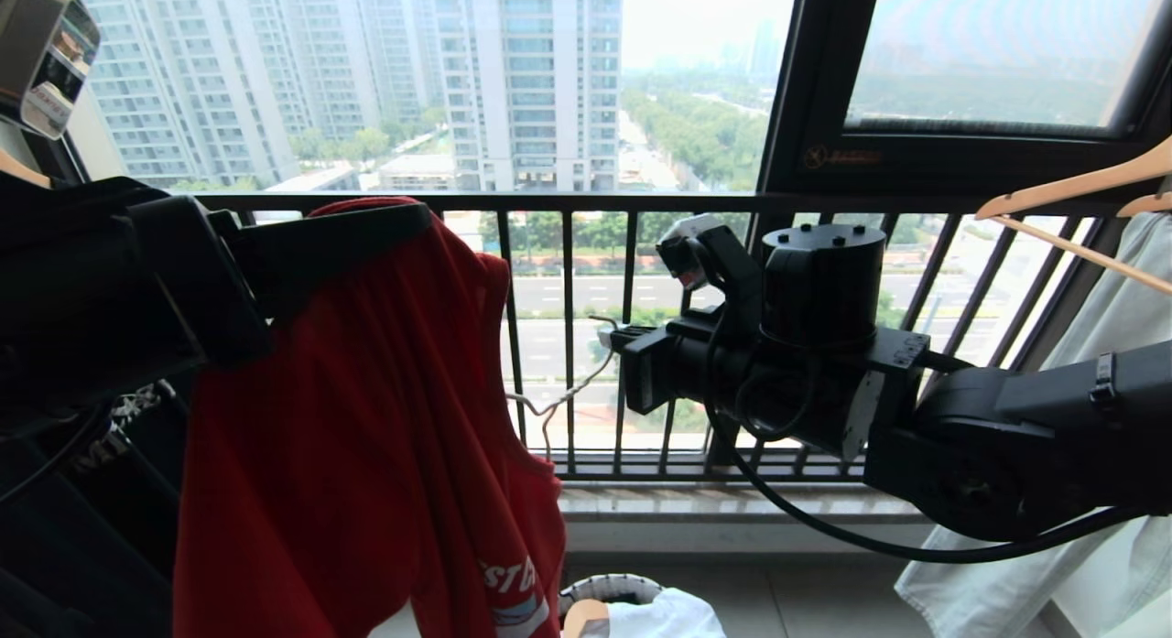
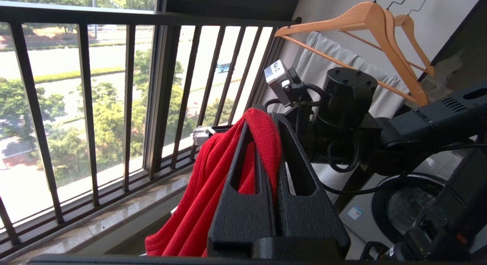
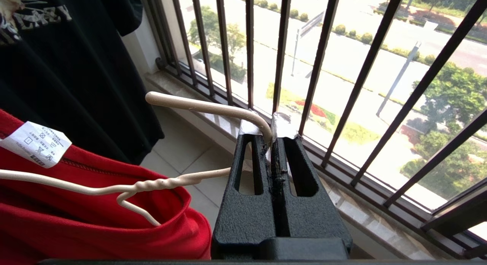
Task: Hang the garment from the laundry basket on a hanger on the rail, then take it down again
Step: Hang the clothes on the clothes rack
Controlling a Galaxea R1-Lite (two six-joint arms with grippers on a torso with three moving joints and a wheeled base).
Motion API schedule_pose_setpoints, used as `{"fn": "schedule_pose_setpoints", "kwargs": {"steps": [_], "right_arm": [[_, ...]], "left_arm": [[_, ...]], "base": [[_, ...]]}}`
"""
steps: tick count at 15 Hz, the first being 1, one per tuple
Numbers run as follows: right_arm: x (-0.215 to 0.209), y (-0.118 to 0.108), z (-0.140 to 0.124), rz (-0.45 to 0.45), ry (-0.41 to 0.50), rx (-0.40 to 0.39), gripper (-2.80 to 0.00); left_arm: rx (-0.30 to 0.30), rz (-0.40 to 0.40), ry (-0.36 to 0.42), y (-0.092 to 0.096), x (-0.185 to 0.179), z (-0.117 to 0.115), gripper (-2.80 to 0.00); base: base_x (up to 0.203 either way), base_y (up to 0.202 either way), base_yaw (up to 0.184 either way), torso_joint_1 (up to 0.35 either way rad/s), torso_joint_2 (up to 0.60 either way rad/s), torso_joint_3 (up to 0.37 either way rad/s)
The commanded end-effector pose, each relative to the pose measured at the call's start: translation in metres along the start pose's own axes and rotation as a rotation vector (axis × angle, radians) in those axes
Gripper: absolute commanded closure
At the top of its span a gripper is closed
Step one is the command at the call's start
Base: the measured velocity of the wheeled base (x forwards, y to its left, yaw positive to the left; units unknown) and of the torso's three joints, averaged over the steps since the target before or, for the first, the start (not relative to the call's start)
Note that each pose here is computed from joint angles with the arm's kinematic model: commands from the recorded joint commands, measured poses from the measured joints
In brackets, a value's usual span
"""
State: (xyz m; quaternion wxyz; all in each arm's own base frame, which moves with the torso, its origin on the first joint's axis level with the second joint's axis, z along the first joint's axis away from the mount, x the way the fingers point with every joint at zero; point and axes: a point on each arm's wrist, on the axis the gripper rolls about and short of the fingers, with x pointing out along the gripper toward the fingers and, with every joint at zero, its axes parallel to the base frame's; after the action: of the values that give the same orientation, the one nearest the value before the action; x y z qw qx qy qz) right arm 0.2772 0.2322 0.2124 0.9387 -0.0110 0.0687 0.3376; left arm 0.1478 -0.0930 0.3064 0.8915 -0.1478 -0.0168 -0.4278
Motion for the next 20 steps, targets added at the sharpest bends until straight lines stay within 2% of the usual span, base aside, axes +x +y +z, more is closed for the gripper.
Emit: {"fn": "schedule_pose_setpoints", "kwargs": {"steps": [1, 3, 5, 6, 10, 12, 16, 17, 20], "right_arm": [[-0.015, 0.000, 0.020, -0.023, -0.062, -0.062, 0.00], [-0.018, -0.002, 0.023, -0.069, -0.069, -0.133, 0.00], [-0.017, -0.004, 0.023, -0.131, -0.059, -0.232, 0.00], [-0.017, -0.004, 0.025, -0.158, -0.060, -0.249, 0.00], [-0.022, -0.009, 0.042, -0.182, -0.033, -0.270, 0.00], [-0.023, -0.010, 0.043, -0.197, -0.031, -0.301, 0.00], [-0.024, -0.011, 0.050, -0.229, -0.021, -0.315, 0.00], [-0.024, -0.011, 0.051, -0.234, -0.018, -0.315, 0.00], [-0.024, -0.011, 0.055, -0.236, -0.027, -0.314, 0.00]], "left_arm": [[0.030, 0.021, 0.080, 0.005, 0.004, -0.010, 0.00], [0.074, 0.050, 0.144, 0.010, 0.004, -0.017, 0.00], [0.100, 0.121, 0.156, 0.025, 0.003, -0.017, 0.00], [0.110, 0.149, 0.156, 0.031, 0.002, -0.016, 0.00], [0.126, 0.188, 0.182, 0.044, 0.007, -0.021, 0.00], [0.128, 0.191, 0.178, 0.044, 0.006, -0.020, 0.00], [0.128, 0.198, 0.179, 0.046, 0.004, -0.021, 0.00], [0.128, 0.195, 0.180, 0.045, 0.004, -0.021, -2.80], [0.116, 0.154, 0.198, 0.045, 0.005, -0.023, -2.80]], "base": [[0.000, 0.000, 0.000, 0.000, 0.00, 0.000], [0.000, 0.000, 0.000, 0.000, 0.00, 0.000], [0.000, 0.000, 0.000, 0.000, 0.00, 0.000], [0.000, 0.000, 0.000, 0.000, 0.00, 0.000], [0.000, 0.000, 0.000, 0.000, 0.00, 0.000], [0.000, 0.000, 0.000, 0.000, 0.00, 0.000], [0.000, 0.000, 0.000, 0.000, 0.00, 0.000], [0.000, 0.000, 0.000, 0.000, 0.00, 0.000], [0.000, 0.000, 0.000, 0.000, 0.00, 0.000]]}}
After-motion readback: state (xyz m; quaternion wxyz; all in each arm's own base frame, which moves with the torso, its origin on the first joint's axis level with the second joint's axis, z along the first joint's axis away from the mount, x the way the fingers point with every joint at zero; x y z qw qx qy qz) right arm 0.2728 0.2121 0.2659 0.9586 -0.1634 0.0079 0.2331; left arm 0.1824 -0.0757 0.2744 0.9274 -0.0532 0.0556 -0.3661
